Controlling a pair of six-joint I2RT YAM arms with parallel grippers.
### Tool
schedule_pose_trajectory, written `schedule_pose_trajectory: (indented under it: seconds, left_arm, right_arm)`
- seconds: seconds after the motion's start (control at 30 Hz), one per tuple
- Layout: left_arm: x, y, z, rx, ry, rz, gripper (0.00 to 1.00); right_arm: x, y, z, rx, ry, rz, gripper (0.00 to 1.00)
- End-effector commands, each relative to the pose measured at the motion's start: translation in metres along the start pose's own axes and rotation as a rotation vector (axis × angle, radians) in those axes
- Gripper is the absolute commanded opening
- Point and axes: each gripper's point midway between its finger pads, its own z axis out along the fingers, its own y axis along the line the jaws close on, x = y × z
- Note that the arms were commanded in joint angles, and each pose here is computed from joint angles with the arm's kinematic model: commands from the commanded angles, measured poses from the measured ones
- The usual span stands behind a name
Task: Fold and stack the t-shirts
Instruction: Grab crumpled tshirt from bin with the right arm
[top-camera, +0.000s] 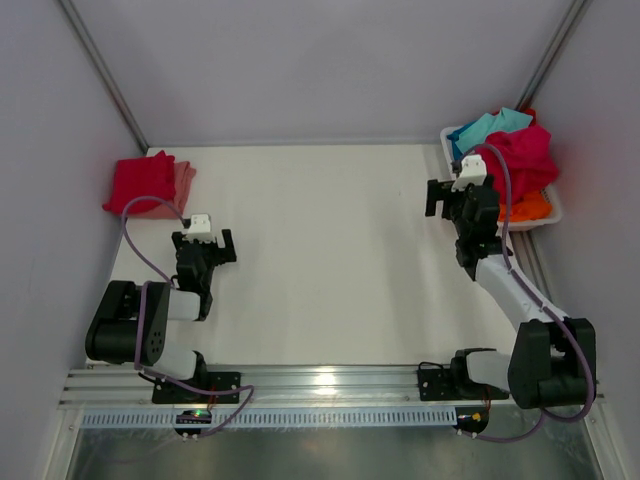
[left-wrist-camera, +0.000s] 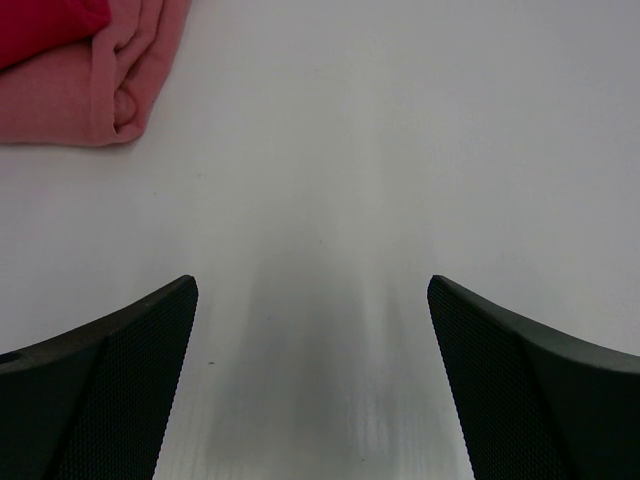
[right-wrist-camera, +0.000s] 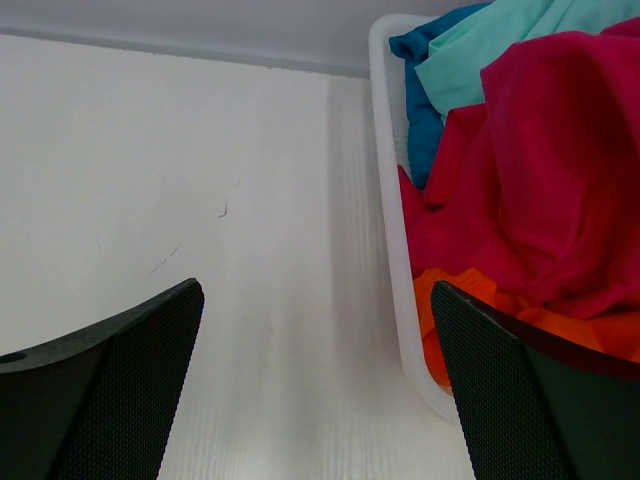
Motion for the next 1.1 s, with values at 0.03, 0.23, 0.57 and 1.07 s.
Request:
schedule_pose_trajectory:
  seconds: [0.03, 0.23, 0.57, 1.07]
  left_arm:
    - [-0.026, 0.002, 0.007, -0.019, -0.083, -0.023, 0.99]
    - [-0.026, 0.002, 0.006, -0.019, -0.083, -0.023, 0.99]
    - [-0.025, 0.001, 0.006, -0.016, -0.083, -0.021, 0.99]
    - [-0.048, -0.015, 0.025, 0.068, 0.088, 0.027, 0.99]
  right_arm:
    - [-0.035, -0.004, 0.000, -0.014, 0.022, -0.016, 0.99]
    - [-0.061, 0.060, -0.011, -0.395, 0.057, 0.037, 0.99]
    - [-0.016, 0.062, 0.007, -0.381, 0.174, 0.035, 0.99]
    - [-0.027, 0.079, -0.003, -0.491, 0.147, 0.058, 0.99]
